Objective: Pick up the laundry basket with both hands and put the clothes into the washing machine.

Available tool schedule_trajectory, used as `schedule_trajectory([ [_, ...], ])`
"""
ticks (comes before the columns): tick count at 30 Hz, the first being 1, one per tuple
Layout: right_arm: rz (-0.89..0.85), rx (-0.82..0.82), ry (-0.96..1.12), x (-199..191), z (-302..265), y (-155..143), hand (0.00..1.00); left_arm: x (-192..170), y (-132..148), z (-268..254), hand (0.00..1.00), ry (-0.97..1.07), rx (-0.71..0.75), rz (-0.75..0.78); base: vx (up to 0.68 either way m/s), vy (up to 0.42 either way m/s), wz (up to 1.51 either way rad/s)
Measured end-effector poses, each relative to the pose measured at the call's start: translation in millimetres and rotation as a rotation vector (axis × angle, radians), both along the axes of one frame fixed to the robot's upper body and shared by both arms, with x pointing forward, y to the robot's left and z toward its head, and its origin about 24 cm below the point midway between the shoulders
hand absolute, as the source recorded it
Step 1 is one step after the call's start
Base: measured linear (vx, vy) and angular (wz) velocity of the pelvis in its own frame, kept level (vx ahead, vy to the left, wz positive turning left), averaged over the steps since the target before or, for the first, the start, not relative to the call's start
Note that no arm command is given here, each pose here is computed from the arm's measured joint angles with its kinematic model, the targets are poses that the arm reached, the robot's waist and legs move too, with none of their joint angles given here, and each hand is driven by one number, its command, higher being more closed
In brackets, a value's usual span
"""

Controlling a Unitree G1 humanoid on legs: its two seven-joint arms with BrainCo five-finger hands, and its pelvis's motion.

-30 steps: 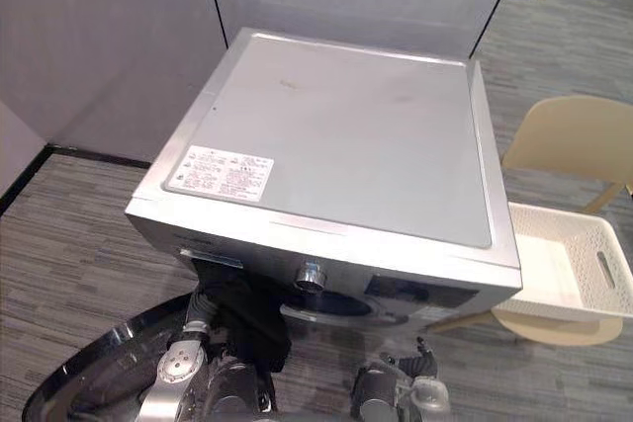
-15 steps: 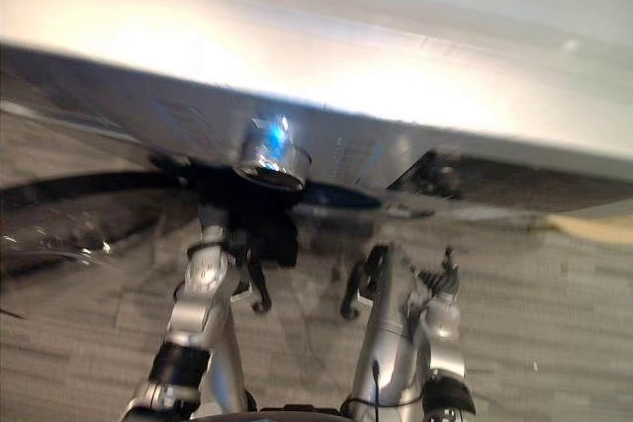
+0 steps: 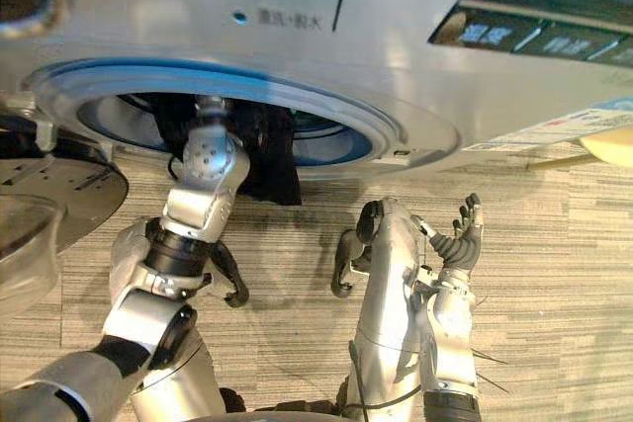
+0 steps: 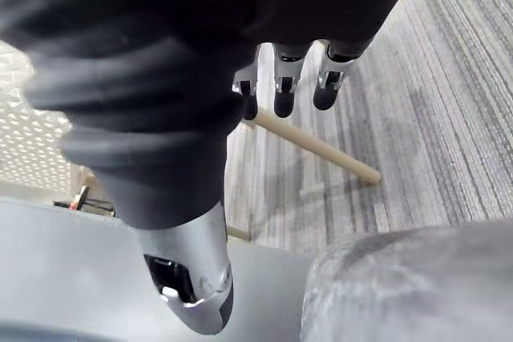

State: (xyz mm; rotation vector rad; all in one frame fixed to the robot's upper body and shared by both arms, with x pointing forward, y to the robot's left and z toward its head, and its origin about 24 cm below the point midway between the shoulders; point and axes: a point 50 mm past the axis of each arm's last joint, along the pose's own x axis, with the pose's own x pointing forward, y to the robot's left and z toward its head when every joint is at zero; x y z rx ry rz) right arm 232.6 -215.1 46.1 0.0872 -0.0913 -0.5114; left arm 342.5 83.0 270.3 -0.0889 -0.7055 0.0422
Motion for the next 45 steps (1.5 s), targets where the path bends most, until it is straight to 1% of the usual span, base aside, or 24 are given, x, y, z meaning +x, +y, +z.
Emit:
schedule_trajectory([
  [2, 0.011, -0.002, -0.005, 0.3, 0.4, 0.9, 0.00, -2.6, -2.6, 21.8, 1.00, -0.077, 0.045, 0.015, 0.01, -0.035, -0.08],
  [5, 0.043, -0.007, -0.015, 1.2, 1.2, 2.7, 0.00, -8.0, -11.4, 57.5, 1.00, -0.220, 0.170, 0.083, 0.01, -0.020, -0.05],
  [8, 0.046, -0.007, -0.022, 1.4, 2.2, 3.0, 0.00, -14.2, -20.7, 75.9, 1.00, -0.320, 0.282, 0.132, 0.00, 0.000, 0.00],
  [9, 0.051, -0.010, -0.032, 2.0, 4.1, 3.3, 0.00, -13.3, -23.0, 83.0, 0.00, -0.358, 0.355, 0.185, 0.00, 0.000, 0.00],
  [10, 0.068, -0.013, -0.040, 3.2, 5.4, 4.8, 0.00, -10.9, -24.2, 88.5, 0.00, -0.390, 0.438, 0.255, 0.00, 0.000, 0.00],
  [12, 0.080, -0.017, -0.049, 4.3, 6.7, 7.1, 0.00, -5.1, -22.2, 94.1, 0.00, -0.407, 0.547, 0.348, 0.00, -0.005, -0.02],
  [13, 0.091, -0.021, -0.063, 4.5, 9.5, 7.9, 0.00, 2.1, -17.0, 102.7, 0.00, -0.425, 0.684, 0.496, 0.01, -0.012, -0.06],
  [15, 0.106, -0.027, -0.073, 6.1, 12.3, 8.5, 0.00, 8.8, -12.1, 102.7, 0.00, -0.404, 0.784, 0.572, 0.00, -0.011, -0.06],
  [17, 0.123, -0.028, -0.070, 6.6, 12.3, 8.6, 0.00, 19.8, -8.2, 94.6, 0.00, -0.333, 0.872, 0.595, 0.00, 0.000, 0.00],
  [18, 0.133, -0.031, -0.068, 6.9, 12.4, 8.7, 0.00, 22.9, -7.6, 91.9, 0.00, -0.309, 0.887, 0.593, 0.00, 0.000, 0.00],
  [19, 0.166, -0.061, -0.062, 8.0, 15.6, 7.0, 0.00, 29.4, -8.3, 84.8, 0.00, -0.262, 0.926, 0.586, 0.00, 0.000, 0.00],
  [24, 0.280, -0.097, -0.121, 6.6, 34.9, 1.7, 0.00, 32.9, -12.3, 76.2, 0.00, -0.235, 1.009, 0.569, 0.01, -0.004, 0.02],
  [26, 0.339, -0.119, -0.138, 6.9, 41.2, 3.2, 0.00, 34.4, -10.9, 71.5, 0.00, -0.225, 1.033, 0.573, 0.02, -0.008, 0.12],
  [32, 0.349, -0.096, -0.104, 5.5, 38.1, -0.6, 0.00, 35.4, -0.7, 55.8, 0.00, -0.180, 1.044, 0.548, 0.01, -0.004, 0.04],
  [34, 0.352, -0.103, -0.075, 3.4, 35.0, -3.5, 0.00, 30.8, -2.0, 47.7, 0.00, -0.181, 1.012, 0.501, 0.02, -0.008, -0.01],
  [36, 0.368, -0.075, -0.057, 3.2, 28.0, 2.9, 0.00, 27.7, 2.5, 39.0, 0.00, -0.164, 0.967, 0.473, 0.04, -0.024, 0.02],
  [38, 0.388, -0.066, 0.080, 18.8, -8.2, 25.1, 0.00, 25.0, 8.9, 24.5, 0.00, -0.112, 0.897, 0.453, 0.07, -0.036, 0.16],
  [41, 0.341, -0.079, 0.115, 34.3, -12.4, 25.6, 0.00, 19.0, 10.7, 20.1, 0.00, -0.097, 0.805, 0.424, 0.04, -0.025, 0.12],
  [43, 0.320, -0.072, 0.139, 39.0, -16.0, 24.8, 0.00, 15.3, 10.4, 20.2, 0.00, -0.108, 0.794, 0.424, 0.02, -0.055, 0.12],
  [45, 0.299, -0.045, 0.182, 41.6, -24.5, 27.1, 0.00, 9.6, 13.3, 11.7, 0.00, -0.123, 0.802, 0.457, 0.03, -0.074, 0.22],
])
